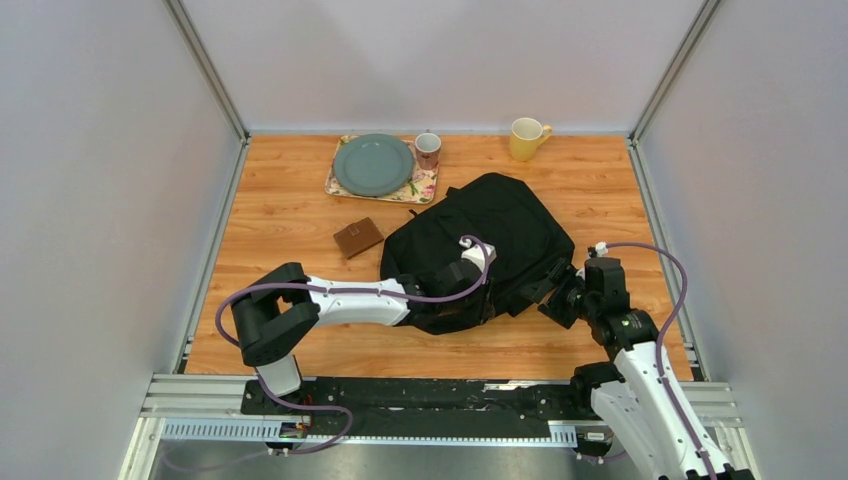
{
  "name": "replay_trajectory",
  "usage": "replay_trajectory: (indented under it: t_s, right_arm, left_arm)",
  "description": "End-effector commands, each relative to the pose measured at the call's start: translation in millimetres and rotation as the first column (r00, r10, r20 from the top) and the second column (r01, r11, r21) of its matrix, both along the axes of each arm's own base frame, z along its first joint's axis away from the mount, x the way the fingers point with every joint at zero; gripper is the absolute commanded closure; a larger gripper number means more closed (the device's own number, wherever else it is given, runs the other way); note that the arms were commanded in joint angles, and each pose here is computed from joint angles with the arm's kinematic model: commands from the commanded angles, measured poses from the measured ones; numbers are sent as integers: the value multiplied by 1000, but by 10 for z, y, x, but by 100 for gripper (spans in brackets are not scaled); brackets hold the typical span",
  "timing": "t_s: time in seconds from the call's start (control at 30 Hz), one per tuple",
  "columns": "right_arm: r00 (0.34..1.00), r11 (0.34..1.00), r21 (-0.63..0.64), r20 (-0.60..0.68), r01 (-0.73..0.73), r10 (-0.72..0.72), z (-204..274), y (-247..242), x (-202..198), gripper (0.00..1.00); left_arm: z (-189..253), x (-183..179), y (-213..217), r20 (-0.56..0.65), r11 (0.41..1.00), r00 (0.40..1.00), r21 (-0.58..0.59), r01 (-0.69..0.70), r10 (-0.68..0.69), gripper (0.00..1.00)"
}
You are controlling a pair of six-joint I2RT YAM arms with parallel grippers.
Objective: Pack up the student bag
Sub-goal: Zip the student bag at the center of the board.
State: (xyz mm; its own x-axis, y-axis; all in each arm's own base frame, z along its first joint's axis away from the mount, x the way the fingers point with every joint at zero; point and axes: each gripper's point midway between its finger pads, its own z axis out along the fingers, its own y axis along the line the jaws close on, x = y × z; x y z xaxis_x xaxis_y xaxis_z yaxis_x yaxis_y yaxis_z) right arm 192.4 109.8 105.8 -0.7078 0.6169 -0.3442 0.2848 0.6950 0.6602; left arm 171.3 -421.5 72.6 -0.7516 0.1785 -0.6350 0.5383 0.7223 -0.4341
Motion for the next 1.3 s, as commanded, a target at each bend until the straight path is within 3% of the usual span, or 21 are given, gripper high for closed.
replay_trajectory:
  t_s: [0.0, 0.6, 0.93, 1.27]
  right_arm:
    - [999, 1000, 6, 29, -14, 13, 51, 27, 50, 33]
    - [999, 999, 11, 8, -37, 37, -15, 62, 59, 34]
    - [999, 999, 12, 8, -48, 48, -1, 78, 68, 34]
    - [999, 998, 13, 6, -54, 54, -4, 82, 63, 33]
  left_arm:
    - [217, 108, -153, 10, 994, 1000, -105, -28, 30, 58]
    - [327, 229, 80, -10, 952, 989, -272, -142, 144, 59]
    - [330, 239, -57, -37, 948, 993, -295, -121, 115, 60]
    - [122, 250, -69, -82, 965, 989, -221, -142, 127, 66]
